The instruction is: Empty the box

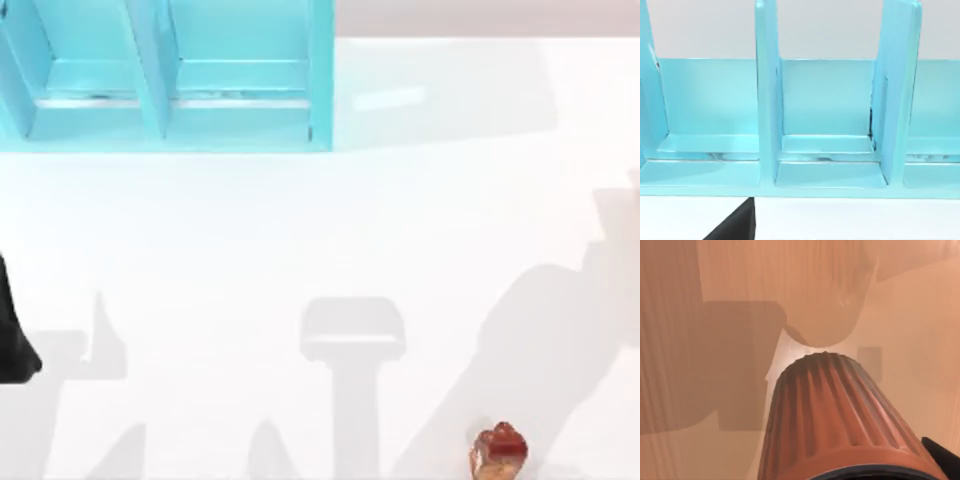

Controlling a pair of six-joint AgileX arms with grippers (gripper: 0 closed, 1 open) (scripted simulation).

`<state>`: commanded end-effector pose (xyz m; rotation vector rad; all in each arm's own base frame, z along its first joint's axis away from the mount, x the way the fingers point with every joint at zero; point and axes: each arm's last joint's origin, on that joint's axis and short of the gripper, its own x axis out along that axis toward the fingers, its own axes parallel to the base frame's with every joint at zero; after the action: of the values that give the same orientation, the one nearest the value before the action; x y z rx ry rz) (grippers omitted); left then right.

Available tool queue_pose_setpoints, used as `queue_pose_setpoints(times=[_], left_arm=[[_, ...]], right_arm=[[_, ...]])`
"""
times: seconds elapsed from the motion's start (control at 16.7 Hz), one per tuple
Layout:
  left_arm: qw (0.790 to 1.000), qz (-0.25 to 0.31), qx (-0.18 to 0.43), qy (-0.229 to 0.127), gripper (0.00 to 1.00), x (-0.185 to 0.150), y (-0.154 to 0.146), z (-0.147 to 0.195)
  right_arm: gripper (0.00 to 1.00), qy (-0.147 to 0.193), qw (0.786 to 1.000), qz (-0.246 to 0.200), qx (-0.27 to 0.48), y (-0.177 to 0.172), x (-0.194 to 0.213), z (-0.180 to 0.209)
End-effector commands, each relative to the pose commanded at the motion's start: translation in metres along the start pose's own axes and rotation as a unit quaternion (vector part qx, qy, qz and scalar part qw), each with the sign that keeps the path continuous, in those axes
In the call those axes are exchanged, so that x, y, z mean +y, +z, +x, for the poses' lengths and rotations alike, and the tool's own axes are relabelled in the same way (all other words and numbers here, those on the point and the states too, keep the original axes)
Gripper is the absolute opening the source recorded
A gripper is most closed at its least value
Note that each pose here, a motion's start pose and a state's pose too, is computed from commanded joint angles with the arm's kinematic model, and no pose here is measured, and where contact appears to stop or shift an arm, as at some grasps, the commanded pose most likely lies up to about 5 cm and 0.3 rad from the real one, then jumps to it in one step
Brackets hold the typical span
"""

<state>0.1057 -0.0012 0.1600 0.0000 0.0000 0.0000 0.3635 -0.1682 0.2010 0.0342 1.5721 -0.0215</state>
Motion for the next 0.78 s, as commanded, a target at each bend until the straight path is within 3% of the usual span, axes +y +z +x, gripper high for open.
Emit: queue_pose_setpoints(times=[0.36, 0.78], left_arm=[[1.0, 0.0, 0.0, 0.0, 1.0, 0.0, 0.0, 0.0], [1.0, 0.0, 0.0, 0.0, 1.0, 0.0, 0.0, 0.0]], right_arm=[[0.0, 0.0, 1.0, 0.0, 0.001, -0.006, 0.004, -0.079], [0.0, 0.0, 1.0, -0.001, 0.001, -0.005, 0.011, -0.085]])
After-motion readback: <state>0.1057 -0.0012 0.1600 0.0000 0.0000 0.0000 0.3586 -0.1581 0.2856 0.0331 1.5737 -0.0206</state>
